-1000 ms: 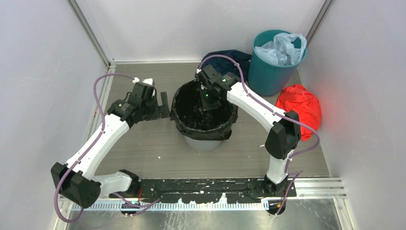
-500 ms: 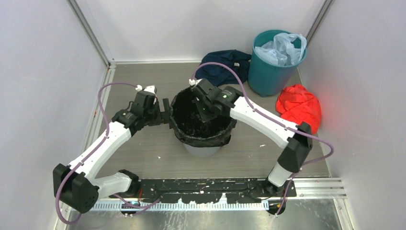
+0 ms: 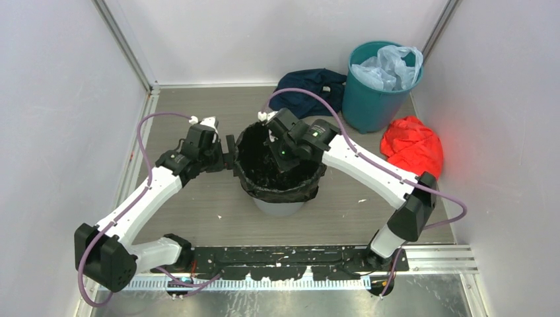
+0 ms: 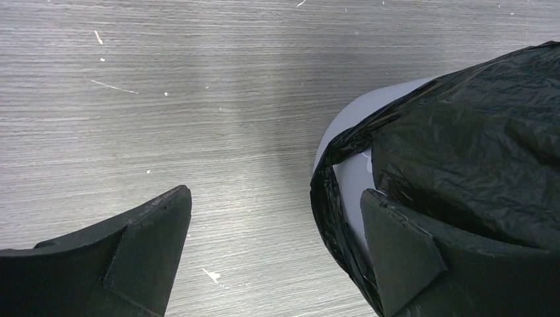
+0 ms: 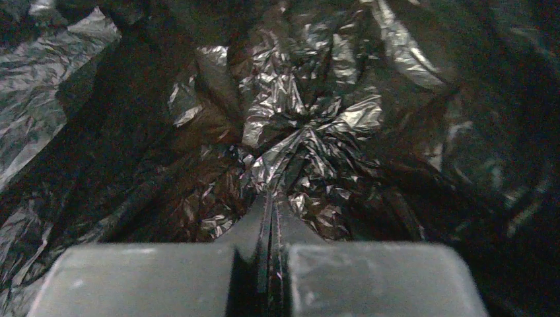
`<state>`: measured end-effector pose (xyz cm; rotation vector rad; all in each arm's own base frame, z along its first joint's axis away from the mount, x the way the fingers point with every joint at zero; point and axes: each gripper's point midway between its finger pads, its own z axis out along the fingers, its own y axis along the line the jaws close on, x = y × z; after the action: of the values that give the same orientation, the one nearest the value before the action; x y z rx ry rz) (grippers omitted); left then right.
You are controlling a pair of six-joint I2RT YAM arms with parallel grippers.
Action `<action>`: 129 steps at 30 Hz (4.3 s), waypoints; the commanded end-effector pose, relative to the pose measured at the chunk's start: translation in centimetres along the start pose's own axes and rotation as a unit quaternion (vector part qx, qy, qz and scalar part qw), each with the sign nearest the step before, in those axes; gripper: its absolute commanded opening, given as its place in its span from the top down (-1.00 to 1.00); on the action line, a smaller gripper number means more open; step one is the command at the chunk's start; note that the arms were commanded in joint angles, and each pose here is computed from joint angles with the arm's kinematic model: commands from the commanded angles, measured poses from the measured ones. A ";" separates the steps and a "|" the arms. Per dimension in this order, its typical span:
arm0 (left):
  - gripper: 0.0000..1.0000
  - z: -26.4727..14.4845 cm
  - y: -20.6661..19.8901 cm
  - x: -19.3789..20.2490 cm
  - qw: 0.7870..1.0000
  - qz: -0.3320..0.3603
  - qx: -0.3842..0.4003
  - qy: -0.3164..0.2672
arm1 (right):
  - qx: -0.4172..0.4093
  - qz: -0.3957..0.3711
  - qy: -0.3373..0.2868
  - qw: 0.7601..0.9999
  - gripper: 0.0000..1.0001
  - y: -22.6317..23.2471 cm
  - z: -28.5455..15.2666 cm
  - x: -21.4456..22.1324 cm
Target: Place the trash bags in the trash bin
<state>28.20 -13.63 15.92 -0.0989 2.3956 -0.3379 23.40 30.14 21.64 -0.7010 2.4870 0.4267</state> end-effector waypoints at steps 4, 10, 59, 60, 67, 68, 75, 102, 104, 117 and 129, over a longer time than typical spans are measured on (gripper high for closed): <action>-0.99 -1.4 -0.6 -1.8 0.999 0.007 0.019 -0.039 | -0.019 -0.048 0.055 0.997 0.98 1.6 3.3 2.9; -1.00 -1.3 -0.4 -1.3 0.999 0.010 0.018 -0.034 | -0.020 -0.052 0.099 0.994 0.98 1.4 6.0 6.3; -0.99 -2.1 0.1 -0.9 0.999 0.010 0.016 -0.036 | 0.017 -0.005 0.080 0.997 0.37 0.6 2.2 3.7; -1.00 -2.3 0.1 -1.0 0.999 0.011 0.014 -0.037 | 0.019 -0.002 0.063 0.998 0.34 0.5 1.6 3.0; -0.99 -5.1 -0.2 -2.6 0.998 0.016 0.017 -0.053 | 0.018 0.023 -0.067 0.997 0.12 0.3 -4.6 -2.0; -1.00 -5.7 -0.4 -2.9 0.998 0.017 0.019 -0.057 | 0.018 0.027 -0.085 0.996 0.07 0.3 -5.7 -2.5; -0.99 -10.6 -0.7 -5.3 0.995 0.030 0.025 -0.089 | 0.042 0.068 -0.193 0.978 -0.23 -2.0 -12.9 -4.3; -0.99 -9.6 -1.9 3.6 0.989 -0.010 0.147 -0.023 | 0.035 0.306 -0.177 0.935 -0.67 -7.1 -9.1 12.1; -0.99 -8.8 -1.8 4.0 0.989 -0.012 0.144 -0.018 | 0.031 0.314 -0.171 0.933 -0.66 -6.8 -7.6 12.2; -0.99 -2.7 -1.0 5.8 0.990 -0.050 0.128 -0.022 | -0.026 0.379 -0.208 0.901 -0.53 -5.6 0.1 11.9; -0.99 2.1 -1.5 4.5 0.990 -0.068 0.116 -0.039 | -0.044 0.393 -0.233 0.888 -0.39 -6.6 4.0 9.6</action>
<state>23.27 -15.31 10.35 -0.1461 2.3824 -0.6267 19.21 20.83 10.29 0.3696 2.2854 0.7475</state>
